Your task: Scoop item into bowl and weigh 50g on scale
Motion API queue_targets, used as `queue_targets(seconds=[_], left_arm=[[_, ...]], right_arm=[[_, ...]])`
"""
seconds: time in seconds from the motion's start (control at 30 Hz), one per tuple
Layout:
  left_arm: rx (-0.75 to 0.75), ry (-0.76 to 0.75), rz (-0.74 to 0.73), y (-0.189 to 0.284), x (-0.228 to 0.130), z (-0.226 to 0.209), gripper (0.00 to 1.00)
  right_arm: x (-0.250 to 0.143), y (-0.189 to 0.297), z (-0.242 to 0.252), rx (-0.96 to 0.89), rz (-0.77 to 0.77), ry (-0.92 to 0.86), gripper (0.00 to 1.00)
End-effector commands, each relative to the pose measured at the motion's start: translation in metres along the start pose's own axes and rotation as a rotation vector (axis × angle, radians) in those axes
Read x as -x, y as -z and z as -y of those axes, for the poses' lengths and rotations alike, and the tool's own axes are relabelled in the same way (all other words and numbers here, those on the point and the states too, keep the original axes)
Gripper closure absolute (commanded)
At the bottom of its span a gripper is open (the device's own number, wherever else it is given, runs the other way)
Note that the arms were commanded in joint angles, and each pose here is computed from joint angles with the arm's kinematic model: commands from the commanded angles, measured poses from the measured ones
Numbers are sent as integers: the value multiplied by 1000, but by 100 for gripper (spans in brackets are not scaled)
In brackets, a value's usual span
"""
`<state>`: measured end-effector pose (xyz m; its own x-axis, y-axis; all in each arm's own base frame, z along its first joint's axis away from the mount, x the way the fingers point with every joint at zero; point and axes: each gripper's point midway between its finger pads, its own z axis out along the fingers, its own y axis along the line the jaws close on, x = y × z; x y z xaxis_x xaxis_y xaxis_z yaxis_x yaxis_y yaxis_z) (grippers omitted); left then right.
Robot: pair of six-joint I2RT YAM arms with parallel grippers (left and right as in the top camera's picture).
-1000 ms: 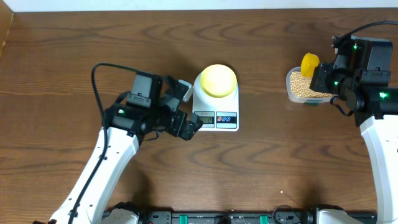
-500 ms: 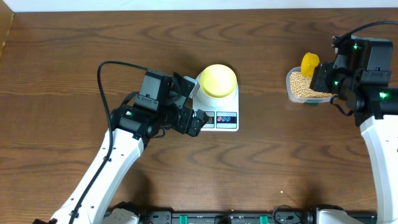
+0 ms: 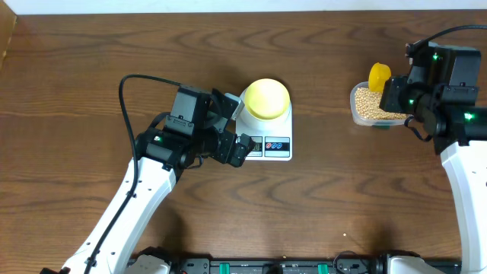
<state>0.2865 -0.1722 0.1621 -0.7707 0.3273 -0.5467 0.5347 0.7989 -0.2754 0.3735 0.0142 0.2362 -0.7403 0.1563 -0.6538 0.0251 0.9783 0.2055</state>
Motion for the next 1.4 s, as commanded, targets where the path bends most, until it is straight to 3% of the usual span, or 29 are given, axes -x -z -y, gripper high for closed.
queue_targets(seconds=[0.0,0.27,0.4,0.77,1.0,1.13,1.37], left_arm=[[6,8,-3,-1,-1,-1,2],[6,8,-3,-1,-1,-1,2],[6,8,-3,-1,-1,-1,2],[6,8,-3,-1,-1,-1,2],[6,8,-3,-1,-1,-1,2],[6,8,-3,-1,-1,-1,2],[6,8,-3,-1,-1,-1,2]], right_arm=[[2,4,1,-7,-6,22,99],[-18,5,5,-27,-89,9,99],[-35,8,26,-144,-154,7,99],[-34,9,27,-153,-148,11,99],[0,5,24,-142,-12,24,99],[16,9,41,-246,55,27,99],[21,11,46,-277,77,27,99]])
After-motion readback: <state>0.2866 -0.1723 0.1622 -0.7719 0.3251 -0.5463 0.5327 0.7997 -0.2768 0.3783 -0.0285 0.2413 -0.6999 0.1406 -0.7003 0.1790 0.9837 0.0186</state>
